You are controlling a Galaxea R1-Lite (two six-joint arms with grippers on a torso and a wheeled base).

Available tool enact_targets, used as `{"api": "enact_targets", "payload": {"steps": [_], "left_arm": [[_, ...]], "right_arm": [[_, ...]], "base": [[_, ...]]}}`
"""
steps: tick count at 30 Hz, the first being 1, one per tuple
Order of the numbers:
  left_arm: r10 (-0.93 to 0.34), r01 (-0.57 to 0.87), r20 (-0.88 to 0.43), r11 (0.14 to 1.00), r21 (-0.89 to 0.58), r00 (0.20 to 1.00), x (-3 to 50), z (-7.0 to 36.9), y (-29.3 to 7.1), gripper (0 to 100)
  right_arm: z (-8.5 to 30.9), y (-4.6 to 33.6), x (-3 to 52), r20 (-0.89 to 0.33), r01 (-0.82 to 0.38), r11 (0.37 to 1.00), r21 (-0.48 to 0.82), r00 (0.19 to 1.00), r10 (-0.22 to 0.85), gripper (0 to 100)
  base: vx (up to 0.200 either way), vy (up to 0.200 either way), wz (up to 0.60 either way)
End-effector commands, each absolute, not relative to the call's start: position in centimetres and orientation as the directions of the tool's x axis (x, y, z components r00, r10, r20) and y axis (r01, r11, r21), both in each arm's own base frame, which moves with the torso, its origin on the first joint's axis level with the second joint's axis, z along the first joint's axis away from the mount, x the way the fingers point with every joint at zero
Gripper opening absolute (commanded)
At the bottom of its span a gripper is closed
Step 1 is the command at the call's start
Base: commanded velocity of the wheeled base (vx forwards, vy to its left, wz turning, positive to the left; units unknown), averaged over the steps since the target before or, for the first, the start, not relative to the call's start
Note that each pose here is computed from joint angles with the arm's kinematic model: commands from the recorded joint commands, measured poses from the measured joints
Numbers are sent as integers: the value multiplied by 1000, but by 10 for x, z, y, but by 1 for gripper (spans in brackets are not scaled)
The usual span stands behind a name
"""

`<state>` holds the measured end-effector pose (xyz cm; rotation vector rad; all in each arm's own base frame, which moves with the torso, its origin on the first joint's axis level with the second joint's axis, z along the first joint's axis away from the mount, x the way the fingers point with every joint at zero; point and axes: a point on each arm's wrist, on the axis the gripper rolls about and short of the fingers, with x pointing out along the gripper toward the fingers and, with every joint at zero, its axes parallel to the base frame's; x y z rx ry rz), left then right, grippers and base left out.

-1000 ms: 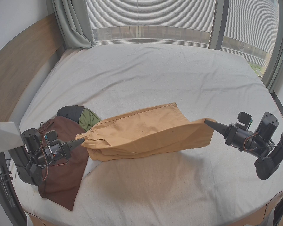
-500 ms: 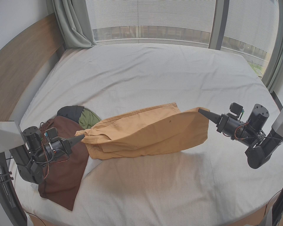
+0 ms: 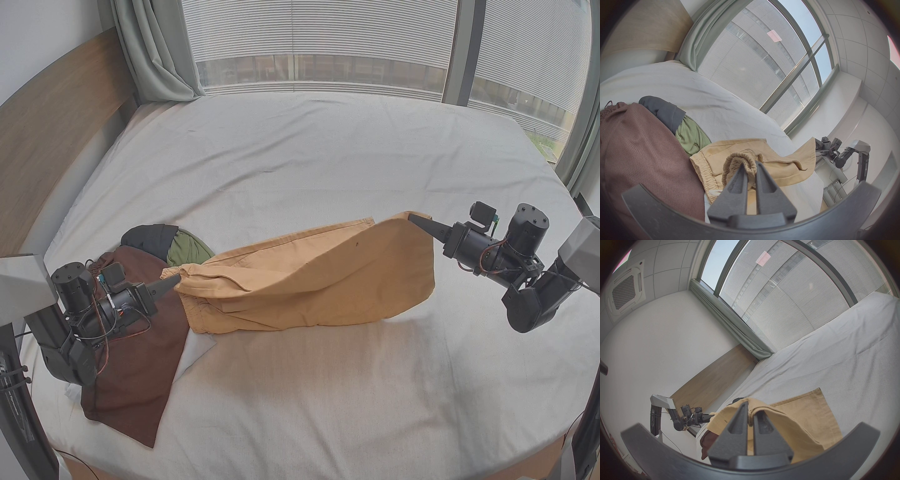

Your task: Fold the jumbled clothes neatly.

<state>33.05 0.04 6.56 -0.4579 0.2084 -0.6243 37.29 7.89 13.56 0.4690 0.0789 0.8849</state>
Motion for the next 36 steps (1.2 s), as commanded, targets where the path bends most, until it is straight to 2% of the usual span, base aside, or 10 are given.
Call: {"api": "enact_targets", "payload": {"steps": [1,9,20,27,36], "left_arm": [[-590,498,-44,718,-487,806,335,66,0,0],[-535,436,-40,728,-530,844,345,61,1,0],[-529,402,-65,714,-574,846,356,45,-3,0],[-481,357,-70,733,-579,874,367,35,-9,0],[-473,345,-78,736,-582,878,373,26,-10,0]], "right_arm": [[132,80,391,122,-721,540,435,641,758,0],[122,83,416,111,-712,541,448,645,756,0],[111,85,444,92,-697,548,464,652,752,0],[104,85,453,83,-689,550,472,656,750,0],[90,83,470,76,-661,578,480,687,723,0]], "base": [[0,0,0],[0,0,0],[0,0,0],[0,0,0],[0,0,0]]}}
